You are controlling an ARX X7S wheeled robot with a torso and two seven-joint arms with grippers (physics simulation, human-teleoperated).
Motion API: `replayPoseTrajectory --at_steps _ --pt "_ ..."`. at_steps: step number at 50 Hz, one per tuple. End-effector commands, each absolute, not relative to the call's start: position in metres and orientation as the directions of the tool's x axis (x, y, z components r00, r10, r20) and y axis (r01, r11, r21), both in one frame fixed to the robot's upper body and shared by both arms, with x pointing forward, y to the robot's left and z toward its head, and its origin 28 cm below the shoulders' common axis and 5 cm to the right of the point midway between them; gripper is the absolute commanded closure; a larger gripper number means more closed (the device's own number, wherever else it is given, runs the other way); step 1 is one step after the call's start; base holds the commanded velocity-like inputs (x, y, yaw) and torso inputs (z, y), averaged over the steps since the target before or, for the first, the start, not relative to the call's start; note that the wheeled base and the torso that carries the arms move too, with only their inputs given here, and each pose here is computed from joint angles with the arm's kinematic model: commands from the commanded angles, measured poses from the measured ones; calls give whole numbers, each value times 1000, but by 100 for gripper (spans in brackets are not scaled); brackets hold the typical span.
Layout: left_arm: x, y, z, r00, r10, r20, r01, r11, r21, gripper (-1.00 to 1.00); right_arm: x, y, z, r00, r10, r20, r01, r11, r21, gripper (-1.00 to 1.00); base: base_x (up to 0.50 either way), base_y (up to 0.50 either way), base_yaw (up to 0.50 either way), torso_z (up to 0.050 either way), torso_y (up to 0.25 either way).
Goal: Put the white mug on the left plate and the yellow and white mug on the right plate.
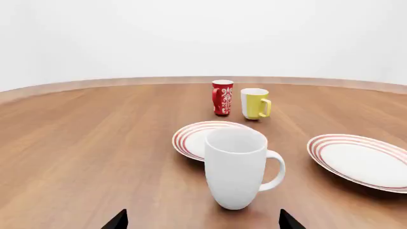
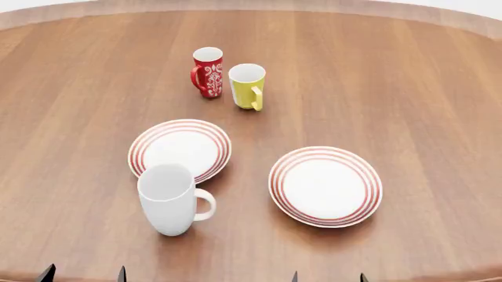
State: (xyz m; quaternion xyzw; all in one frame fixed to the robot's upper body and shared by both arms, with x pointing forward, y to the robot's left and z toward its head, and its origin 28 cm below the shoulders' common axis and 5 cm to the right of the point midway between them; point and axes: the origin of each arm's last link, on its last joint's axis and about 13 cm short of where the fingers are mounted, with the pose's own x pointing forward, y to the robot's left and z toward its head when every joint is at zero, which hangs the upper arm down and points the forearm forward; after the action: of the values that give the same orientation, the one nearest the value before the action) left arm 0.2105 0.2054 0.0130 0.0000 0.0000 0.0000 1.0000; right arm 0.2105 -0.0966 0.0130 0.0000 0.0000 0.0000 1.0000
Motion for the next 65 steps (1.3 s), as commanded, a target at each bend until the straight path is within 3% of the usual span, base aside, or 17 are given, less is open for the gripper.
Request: replayPoseTrajectory --at_steps 1,11,18,24,65 --pt "201 207 10 1000 2 -3 -2 1000 23 -100 201 -96 11 1000 -1 -11 1 1000 10 -100 0 0 0 0 0" --pt "199 209 27 1000 0 10 0 999 33 -100 194 -96 22 1000 6 -28 -6 1000 -9 -100 0 0 0 0 0" --pt "213 210 88 994 16 104 -18 1000 19 -100 199 -115 72 995 -59 78 60 998 -4 -100 0 0 0 0 0" --pt "209 215 79 996 -1 93 -2 999 35 -100 190 -120 69 990 -116 84 116 993 4 -100 0 0 0 0 0" --pt "207 212 91 991 14 132 -18 999 28 -100 197 -109 73 999 -15 34 17 997 -72 -100 0 0 500 0 0"
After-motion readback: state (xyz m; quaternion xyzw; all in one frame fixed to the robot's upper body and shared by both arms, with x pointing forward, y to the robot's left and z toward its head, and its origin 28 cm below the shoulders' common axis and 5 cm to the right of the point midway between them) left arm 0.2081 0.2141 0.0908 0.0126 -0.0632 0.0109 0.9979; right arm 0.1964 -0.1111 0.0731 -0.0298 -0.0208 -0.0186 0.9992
